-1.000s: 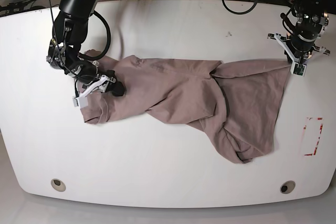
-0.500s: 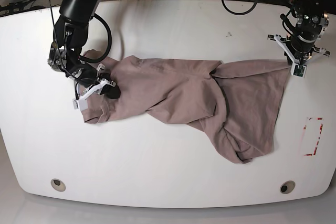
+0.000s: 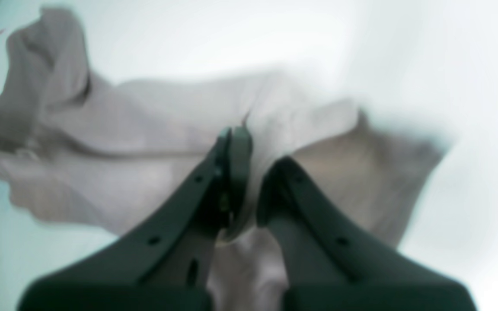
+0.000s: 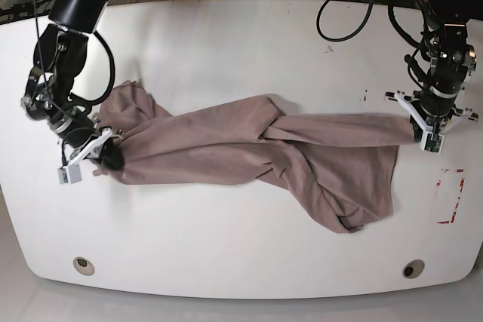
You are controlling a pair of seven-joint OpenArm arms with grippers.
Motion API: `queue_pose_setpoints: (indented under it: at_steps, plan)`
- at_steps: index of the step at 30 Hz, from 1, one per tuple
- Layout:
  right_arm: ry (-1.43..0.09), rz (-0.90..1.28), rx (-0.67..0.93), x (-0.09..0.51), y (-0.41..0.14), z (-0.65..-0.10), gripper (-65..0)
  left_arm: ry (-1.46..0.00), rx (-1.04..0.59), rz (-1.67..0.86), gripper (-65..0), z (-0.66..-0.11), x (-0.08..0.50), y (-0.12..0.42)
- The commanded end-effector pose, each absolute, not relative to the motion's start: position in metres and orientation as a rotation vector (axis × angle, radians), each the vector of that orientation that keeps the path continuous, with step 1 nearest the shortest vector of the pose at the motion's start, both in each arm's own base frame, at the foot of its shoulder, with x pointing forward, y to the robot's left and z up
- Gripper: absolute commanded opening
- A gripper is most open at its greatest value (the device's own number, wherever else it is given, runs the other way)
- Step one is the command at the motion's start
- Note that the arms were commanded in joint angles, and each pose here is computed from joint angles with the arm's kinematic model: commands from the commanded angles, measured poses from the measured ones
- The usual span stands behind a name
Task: Fold the T-shirt properly
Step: 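Lift and shake the shirt with both grippers, then lay it flat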
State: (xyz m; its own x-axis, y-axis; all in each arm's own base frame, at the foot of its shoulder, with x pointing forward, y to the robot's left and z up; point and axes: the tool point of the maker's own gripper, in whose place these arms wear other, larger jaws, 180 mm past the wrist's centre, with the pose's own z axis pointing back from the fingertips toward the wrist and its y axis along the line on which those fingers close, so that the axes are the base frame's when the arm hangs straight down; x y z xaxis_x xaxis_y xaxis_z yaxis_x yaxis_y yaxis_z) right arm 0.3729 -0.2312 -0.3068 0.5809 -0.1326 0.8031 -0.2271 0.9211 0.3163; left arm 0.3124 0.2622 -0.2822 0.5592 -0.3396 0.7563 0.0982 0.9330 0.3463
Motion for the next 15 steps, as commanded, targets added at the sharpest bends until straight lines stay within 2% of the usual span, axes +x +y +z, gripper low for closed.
queue_pose_setpoints:
  at_steps: [1, 5, 15]
  plan:
    - [-1.102, 0.097, 0.378, 0.400, -0.247, -0.253, -65.0, -1.033, 0.303, -0.290, -64.4, -0.255, 0.332, 0.257]
    - [-1.197, 0.124, 0.337, 0.423, -0.261, -0.207, -65.0, -1.086, 0.381, -0.334, -64.4, -0.230, 0.355, 0.250]
    - [-1.299, 0.128, 0.348, 0.490, -0.282, -0.121, -65.0, -1.210, 0.455, -0.294, -64.3, -0.157, 0.396, 0.253]
